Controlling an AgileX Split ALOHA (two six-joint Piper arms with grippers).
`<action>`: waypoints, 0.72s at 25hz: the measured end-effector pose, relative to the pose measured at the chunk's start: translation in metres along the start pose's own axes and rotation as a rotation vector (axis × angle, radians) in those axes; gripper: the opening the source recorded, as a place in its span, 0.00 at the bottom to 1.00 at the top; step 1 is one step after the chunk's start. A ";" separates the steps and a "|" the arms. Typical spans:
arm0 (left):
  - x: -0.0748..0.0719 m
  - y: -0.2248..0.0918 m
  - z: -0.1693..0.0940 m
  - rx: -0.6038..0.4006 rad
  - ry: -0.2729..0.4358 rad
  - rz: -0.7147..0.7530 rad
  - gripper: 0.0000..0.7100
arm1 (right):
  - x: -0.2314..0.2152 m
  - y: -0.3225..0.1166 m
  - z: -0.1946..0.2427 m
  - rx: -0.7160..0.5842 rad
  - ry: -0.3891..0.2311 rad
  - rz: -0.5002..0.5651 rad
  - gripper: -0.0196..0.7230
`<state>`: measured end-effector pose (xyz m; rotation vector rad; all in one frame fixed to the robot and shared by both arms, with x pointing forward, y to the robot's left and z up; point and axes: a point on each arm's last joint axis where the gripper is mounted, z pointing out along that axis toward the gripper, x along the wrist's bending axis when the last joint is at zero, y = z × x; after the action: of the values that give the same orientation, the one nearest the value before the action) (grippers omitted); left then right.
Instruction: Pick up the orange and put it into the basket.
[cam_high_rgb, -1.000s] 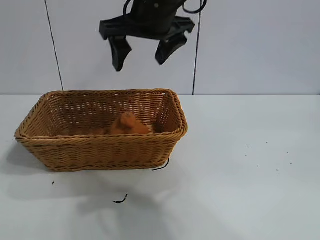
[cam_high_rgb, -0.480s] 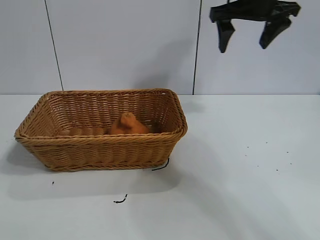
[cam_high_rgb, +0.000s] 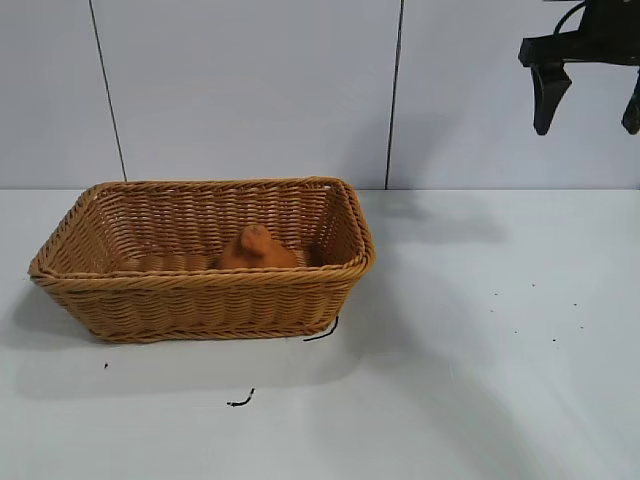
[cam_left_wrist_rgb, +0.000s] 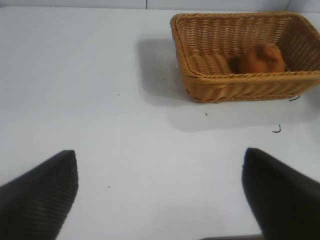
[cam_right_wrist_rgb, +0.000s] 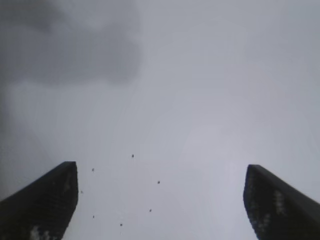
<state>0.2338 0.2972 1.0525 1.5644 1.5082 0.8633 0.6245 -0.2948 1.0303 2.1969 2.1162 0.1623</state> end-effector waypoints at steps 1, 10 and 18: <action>0.000 0.000 0.000 0.000 0.000 0.000 0.90 | 0.000 -0.012 -0.003 0.013 0.003 -0.001 0.88; 0.000 0.000 0.000 0.000 0.000 0.000 0.90 | -0.003 -0.126 -0.056 -0.038 0.022 -0.017 0.88; 0.000 0.000 0.000 0.000 0.000 0.000 0.90 | -0.008 -0.244 -0.085 -0.237 0.022 -0.080 0.88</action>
<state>0.2338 0.2972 1.0525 1.5644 1.5082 0.8633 0.3708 -0.2948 1.0810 1.9832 2.0703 0.4104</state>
